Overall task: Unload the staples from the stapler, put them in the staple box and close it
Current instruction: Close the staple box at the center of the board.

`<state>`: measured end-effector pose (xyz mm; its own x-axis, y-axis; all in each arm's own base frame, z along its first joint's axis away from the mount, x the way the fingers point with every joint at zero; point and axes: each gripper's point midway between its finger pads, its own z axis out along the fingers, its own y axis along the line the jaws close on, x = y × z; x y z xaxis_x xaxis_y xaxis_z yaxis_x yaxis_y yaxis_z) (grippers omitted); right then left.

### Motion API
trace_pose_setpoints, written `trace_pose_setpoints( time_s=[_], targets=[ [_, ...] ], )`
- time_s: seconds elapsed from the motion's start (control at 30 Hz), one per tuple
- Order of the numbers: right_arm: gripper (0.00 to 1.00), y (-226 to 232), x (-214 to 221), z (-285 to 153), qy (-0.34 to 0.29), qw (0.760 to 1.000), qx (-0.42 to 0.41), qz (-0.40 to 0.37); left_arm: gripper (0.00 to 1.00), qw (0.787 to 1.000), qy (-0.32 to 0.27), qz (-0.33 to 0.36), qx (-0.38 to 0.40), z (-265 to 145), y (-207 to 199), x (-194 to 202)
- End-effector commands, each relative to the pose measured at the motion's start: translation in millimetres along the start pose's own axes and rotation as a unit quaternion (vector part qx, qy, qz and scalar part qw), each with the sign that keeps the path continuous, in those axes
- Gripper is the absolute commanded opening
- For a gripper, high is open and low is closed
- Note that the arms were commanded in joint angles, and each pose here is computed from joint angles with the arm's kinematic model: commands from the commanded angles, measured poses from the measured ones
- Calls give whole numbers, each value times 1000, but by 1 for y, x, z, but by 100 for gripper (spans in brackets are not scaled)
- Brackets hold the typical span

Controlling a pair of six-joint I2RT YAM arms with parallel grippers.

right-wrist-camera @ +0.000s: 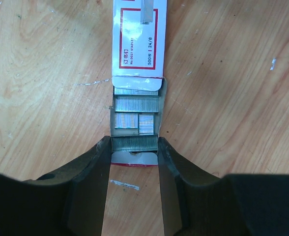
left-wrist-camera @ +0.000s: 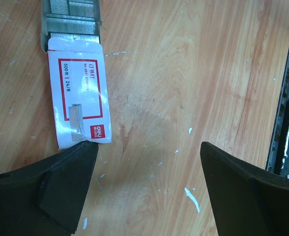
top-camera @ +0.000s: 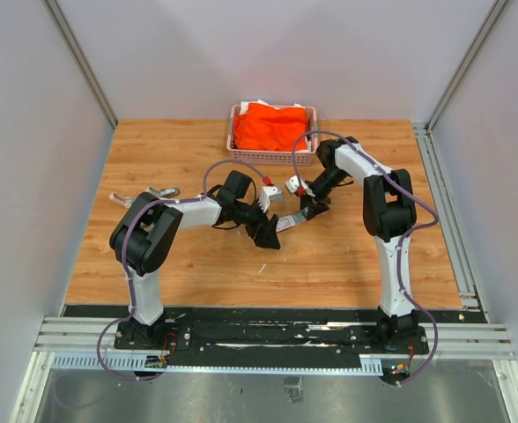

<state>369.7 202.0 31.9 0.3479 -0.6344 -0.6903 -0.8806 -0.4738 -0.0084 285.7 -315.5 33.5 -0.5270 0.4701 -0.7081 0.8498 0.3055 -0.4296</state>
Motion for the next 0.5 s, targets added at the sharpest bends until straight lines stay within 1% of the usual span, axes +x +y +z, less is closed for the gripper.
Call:
trace_pose_setpoints(
  time_s=[0.0,0.27,0.47],
  targets=[
    [38,5,-21,10,-40,999,-10,16,93,997,50,-43,-30,6,17,39],
    [37,1,-12,16,-18,999,1,30,93,997,54,-47,-26,8,16,43],
    [37,0,-16,17,-16,1000,3,27,93,997,54,-50,-22,8,15,43]
  ],
)
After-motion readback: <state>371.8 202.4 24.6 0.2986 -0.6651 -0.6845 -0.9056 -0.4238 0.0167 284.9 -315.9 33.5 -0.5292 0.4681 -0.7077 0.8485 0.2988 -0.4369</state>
